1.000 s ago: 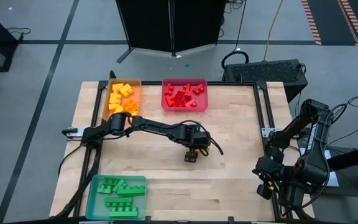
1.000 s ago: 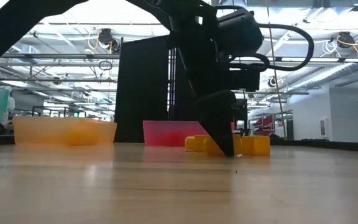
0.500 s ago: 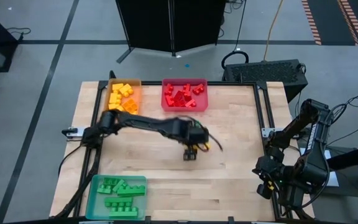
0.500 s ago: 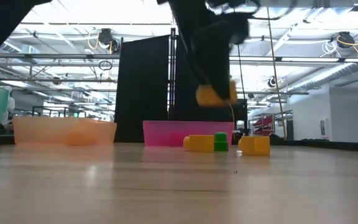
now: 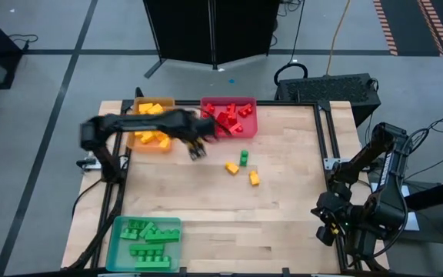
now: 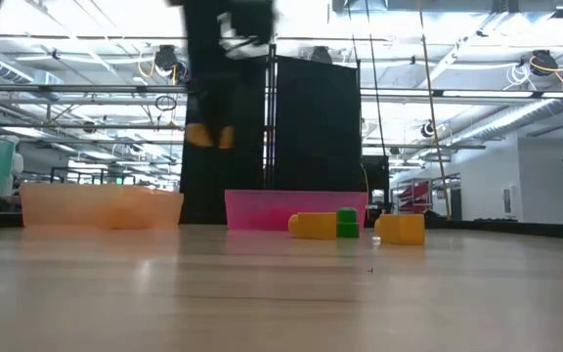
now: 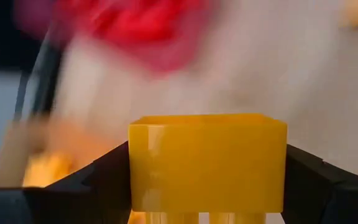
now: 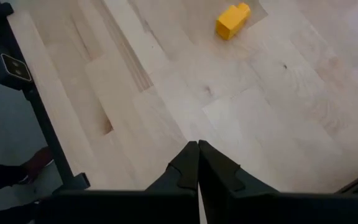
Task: Sort blocks
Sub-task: Put the yellow game piece into the yellow bin
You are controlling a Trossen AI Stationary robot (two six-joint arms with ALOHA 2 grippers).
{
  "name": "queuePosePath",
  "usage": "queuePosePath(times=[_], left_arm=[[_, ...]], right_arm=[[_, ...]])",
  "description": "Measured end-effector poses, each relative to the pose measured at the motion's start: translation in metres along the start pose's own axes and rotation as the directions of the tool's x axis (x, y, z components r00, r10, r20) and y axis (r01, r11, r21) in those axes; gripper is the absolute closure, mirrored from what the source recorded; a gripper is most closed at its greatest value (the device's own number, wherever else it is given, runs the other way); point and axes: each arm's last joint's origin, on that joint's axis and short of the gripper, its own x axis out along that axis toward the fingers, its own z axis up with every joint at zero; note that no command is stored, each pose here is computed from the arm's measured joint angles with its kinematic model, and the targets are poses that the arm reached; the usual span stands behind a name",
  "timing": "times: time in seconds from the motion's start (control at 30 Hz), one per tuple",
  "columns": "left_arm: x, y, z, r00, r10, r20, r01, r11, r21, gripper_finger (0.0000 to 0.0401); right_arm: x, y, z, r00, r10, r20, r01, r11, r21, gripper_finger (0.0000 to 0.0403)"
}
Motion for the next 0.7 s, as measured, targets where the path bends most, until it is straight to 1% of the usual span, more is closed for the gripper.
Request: queuePosePath(times=[0.07, 0.13, 0.2, 0.27, 0.33, 0.43, 0.5, 0.53, 0.6, 0.63, 0.7], left_arm=[[0.008, 0.026, -0.025, 0.999, 0.043, -0.018, -0.045, 0.990, -0.133, 0.0102], [0.015, 0.046, -0.047, 0.996, 0.086, -0.027, -0.090, 0.959, -0.270, 0.0102], [0.018, 0.066, -0.069, 0.993, 0.110, -0.036, -0.115, 0.898, -0.424, 0.0102], [0.024, 0.082, -0.087, 0.989, 0.136, -0.052, -0.142, 0.827, -0.544, 0.0102], [0.029, 0.094, -0.101, 0.980, 0.183, -0.081, -0.195, 0.774, -0.603, 0.0102], [0.033, 0.113, -0.112, 0.963, 0.245, -0.109, -0.250, 0.673, -0.696, 0.0102], [0.039, 0.126, -0.115, 0.960, 0.254, -0.117, -0.255, 0.625, -0.737, 0.0102], [0.041, 0.132, -0.115, 0.965, 0.238, -0.106, -0.233, 0.607, -0.759, 0.0102], [0.046, 0.138, -0.116, 0.980, 0.172, -0.100, -0.184, 0.593, -0.784, 0.0101], [0.049, 0.140, -0.118, 0.981, 0.152, -0.118, -0.185, 0.590, -0.786, 0.0101], [0.053, 0.142, -0.120, 0.978, 0.138, -0.154, -0.206, 0.608, -0.767, 0.0101]], right_arm=[[0.000, 0.000, 0.000, 1.000, 0.002, 0.001, -0.002, 1.000, 0.001, 0.0403], [0.000, 0.000, 0.000, 1.000, 0.001, 0.002, -0.001, 1.000, 0.001, 0.0403], [0.000, 0.000, 0.000, 1.000, 0.001, 0.002, -0.001, 1.000, 0.001, 0.0403], [0.000, 0.000, 0.000, 1.000, 0.000, 0.002, 0.000, 1.000, 0.000, 0.0403], [0.000, 0.000, 0.000, 1.000, -0.002, 0.003, 0.002, 1.000, -0.001, 0.0403], [0.000, -0.001, 0.001, 1.000, -0.005, 0.010, 0.005, 1.000, -0.002, 0.0403], [0.000, 0.000, 0.001, 1.000, -0.001, 0.028, 0.001, 1.000, -0.001, 0.0403], [0.000, 0.000, 0.001, 0.999, 0.000, 0.035, 0.000, 1.000, 0.001, 0.0403], [0.000, 0.000, 0.002, 0.999, 0.005, 0.049, -0.006, 1.000, 0.004, 0.0403], [0.000, 0.001, 0.002, 0.999, 0.009, 0.050, -0.009, 1.000, 0.006, 0.0403], [0.000, 0.001, 0.002, 0.999, 0.013, 0.049, -0.013, 1.000, 0.010, 0.0403]])
